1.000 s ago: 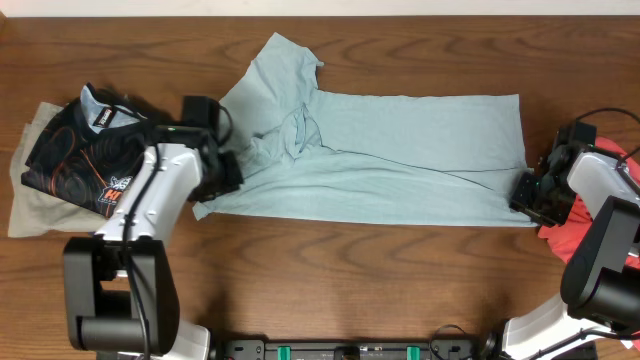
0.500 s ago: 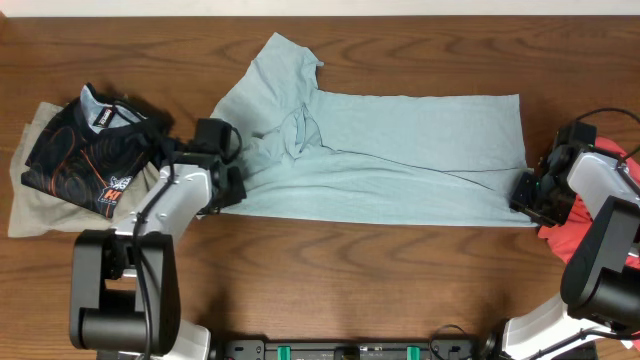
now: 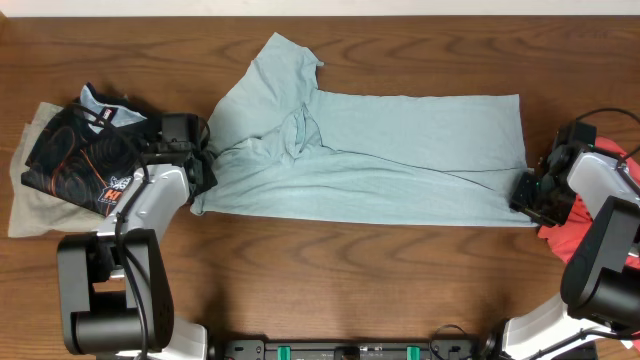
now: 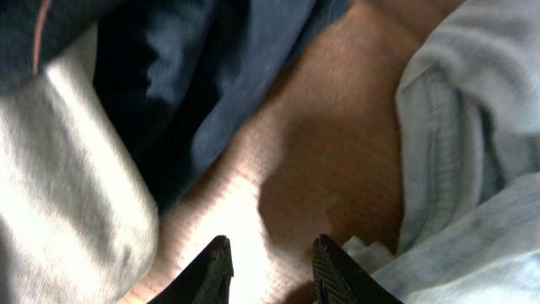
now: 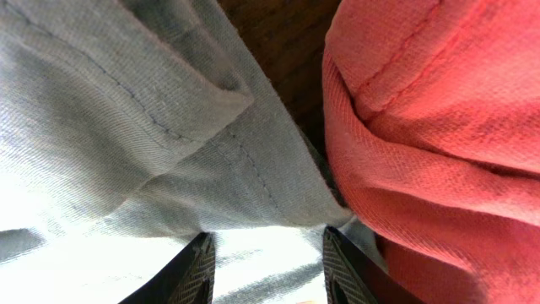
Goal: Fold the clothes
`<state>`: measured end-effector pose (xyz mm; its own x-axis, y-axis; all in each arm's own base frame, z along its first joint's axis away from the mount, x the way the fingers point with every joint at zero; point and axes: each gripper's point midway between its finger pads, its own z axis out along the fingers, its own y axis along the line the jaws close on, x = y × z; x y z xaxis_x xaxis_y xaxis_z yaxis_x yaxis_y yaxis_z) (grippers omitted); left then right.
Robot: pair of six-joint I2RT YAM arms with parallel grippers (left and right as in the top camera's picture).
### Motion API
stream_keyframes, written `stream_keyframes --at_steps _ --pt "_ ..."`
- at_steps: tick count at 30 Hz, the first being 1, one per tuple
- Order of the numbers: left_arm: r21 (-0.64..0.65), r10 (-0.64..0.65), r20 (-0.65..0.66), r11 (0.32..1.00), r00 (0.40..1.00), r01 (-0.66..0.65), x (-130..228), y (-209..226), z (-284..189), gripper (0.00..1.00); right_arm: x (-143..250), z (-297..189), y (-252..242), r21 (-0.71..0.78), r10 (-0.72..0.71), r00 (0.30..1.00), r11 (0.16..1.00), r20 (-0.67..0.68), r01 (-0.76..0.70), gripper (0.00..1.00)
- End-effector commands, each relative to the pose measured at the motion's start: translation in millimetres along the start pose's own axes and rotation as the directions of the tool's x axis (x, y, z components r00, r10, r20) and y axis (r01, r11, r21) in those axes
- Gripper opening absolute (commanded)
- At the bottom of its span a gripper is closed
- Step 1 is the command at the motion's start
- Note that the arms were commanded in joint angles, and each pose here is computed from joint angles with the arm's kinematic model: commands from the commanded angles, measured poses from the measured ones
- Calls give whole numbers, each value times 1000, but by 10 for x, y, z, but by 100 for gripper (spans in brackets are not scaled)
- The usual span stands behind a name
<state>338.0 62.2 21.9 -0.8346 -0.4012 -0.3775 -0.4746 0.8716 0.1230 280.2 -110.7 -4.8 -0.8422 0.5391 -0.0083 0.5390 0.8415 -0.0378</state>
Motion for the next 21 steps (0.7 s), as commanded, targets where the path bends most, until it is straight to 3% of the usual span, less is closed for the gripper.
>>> stream_keyframes --at_steps 1,8,11,14,21 --pt "4 6 -9 1000 1000 -6 5 1 -23 34 96 92 -127 48 1 999 999 -35 1 41" --pt "66 -22 72 998 997 17 -299 -58 -397 34 58 59 -57 9 1 1000 1000 -28 -1 41" --pt "182 -41 106 983 994 22 -388 -207 -622 34 -38 -74 13 -27 2 1000 1000 -8 -2 42" --pt "310 -31 82 951 996 4 -337 -428 -745 34 -237 -336 109 -77 4 999 997 53 0 44" --pt "319 48 13 946 999 -50 -59 -630 -592 34 -494 -673 352 -199 -46 988 977 149 75 50"
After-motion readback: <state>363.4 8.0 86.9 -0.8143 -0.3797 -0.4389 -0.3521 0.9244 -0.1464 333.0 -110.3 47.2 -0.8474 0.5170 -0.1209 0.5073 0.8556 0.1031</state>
